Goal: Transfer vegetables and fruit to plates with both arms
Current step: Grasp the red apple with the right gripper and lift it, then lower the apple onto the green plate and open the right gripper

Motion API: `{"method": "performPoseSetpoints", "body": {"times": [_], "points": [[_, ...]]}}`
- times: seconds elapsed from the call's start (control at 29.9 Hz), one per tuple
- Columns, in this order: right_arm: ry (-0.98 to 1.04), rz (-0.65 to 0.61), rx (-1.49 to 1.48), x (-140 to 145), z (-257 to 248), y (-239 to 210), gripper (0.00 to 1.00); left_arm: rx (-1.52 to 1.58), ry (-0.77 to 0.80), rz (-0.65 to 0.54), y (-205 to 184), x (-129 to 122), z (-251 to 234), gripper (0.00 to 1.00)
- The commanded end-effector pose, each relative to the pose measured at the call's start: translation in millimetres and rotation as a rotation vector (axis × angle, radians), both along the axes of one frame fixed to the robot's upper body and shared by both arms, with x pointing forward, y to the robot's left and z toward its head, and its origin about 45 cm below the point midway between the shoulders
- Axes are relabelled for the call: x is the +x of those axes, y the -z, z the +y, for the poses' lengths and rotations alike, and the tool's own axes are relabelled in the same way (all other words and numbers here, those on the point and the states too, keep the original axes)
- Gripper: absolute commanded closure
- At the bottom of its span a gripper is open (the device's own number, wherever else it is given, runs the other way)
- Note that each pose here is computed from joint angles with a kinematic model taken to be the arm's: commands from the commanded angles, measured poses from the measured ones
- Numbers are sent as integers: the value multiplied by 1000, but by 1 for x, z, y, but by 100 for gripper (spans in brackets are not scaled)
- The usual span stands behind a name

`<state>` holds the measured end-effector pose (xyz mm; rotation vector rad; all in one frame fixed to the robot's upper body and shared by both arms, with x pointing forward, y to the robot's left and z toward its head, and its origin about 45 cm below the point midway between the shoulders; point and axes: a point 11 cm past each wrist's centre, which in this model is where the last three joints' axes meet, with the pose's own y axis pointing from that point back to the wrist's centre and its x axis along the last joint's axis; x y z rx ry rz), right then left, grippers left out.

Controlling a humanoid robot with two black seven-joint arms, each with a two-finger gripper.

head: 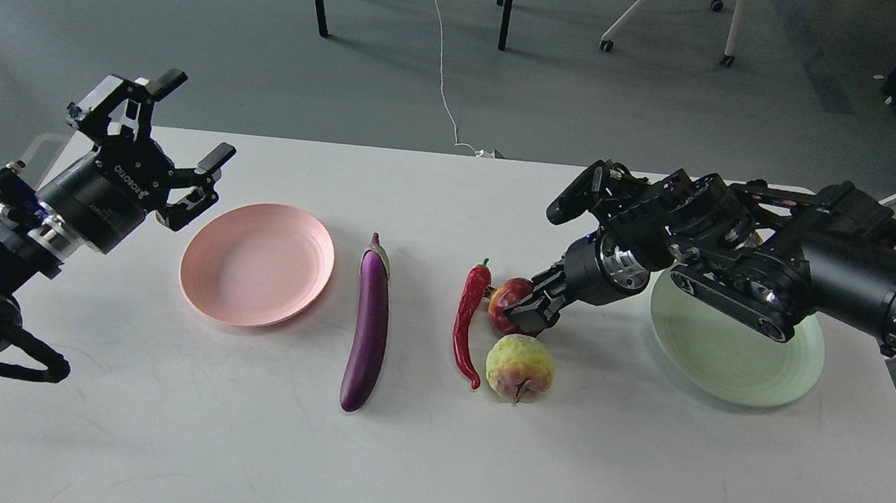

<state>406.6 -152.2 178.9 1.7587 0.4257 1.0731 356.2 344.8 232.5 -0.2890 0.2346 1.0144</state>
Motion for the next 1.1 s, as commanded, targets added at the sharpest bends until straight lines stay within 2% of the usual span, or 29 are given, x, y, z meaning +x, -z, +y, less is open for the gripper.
{"method": "performPoseSetpoints", "body": {"times": [0.0,0.1,0.27,0.4,0.54,0.67,0.77,1.07], "points": [[5,4,-2,0,-1,3,50,2,-2,-1,-1,0,2,1],[5,1,0,0,-1,1,57,7,-4,0,-1,-1,3,1],[28,-27,4,9,-11,-13,57,12,-5,-1,-2,-1,5,1],[46,-77,3,19,-32,-43,57,13,-3,0,-2,-1,4,1],[107,-144,-8,33,-69,-77,56,13,-3,0,-2,-1,4,1],[181,-198,-50,39,-118,-92,55,13,-4,6,1,-3,5,1],[213,-216,-104,34,-154,-88,55,13,-4,6,1,-3,5,1],[309,-155,-166,-2,-229,-41,54,8,-3,8,2,-3,3,1]]}}
